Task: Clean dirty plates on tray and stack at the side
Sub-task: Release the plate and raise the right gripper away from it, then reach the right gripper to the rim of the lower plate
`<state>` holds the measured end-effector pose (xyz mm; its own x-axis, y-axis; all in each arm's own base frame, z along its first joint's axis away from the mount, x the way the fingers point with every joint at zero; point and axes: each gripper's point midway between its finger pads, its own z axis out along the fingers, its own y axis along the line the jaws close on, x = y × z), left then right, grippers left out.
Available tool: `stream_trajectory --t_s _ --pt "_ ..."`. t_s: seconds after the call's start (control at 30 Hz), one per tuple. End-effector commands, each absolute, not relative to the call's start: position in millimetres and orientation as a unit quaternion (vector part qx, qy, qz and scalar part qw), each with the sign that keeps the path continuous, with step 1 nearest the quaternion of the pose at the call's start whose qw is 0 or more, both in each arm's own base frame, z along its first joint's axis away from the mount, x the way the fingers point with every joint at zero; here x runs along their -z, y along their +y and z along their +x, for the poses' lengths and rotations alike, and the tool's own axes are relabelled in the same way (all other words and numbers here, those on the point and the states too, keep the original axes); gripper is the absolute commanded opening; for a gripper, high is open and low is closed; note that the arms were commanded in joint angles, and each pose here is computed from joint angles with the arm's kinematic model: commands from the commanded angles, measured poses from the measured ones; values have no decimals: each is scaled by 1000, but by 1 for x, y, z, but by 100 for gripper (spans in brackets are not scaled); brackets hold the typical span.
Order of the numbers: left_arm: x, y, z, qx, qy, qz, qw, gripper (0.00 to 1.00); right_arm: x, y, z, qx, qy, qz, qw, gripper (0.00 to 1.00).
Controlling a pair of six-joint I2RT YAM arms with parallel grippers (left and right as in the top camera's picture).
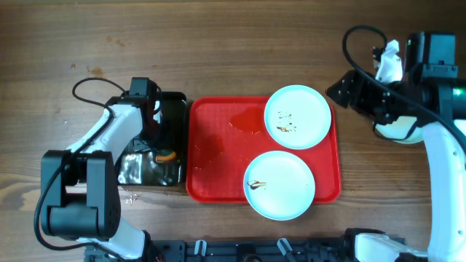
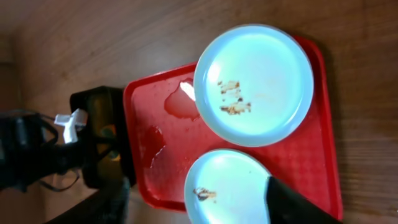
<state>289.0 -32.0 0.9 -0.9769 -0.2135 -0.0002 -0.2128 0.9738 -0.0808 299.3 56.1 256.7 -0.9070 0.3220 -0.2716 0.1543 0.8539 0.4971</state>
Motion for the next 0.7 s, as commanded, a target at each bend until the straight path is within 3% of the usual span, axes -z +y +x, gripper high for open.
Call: stream_trajectory --t_s 0.0,0.1,0.33,0.5,0.57,0.67 --pt "-27 -37 300 63 991 -110 50 4 -264 64 289 -252 947 102 174 66" --pt "-52 -38 307 71 986 -116 93 4 -262 64 284 -251 948 105 163 75" --pt "-50 -31 307 56 986 -125 95 4 -261 64 282 -251 949 107 157 73" --pt "-23 -31 306 49 989 -127 60 4 -256 71 273 -253 952 105 135 60" --pt "-3 -31 302 45 990 -128 31 4 -243 80 265 -254 955 108 107 42" --pt "10 -32 299 44 991 -128 13 4 -223 84 256 -243 960 115 75 40"
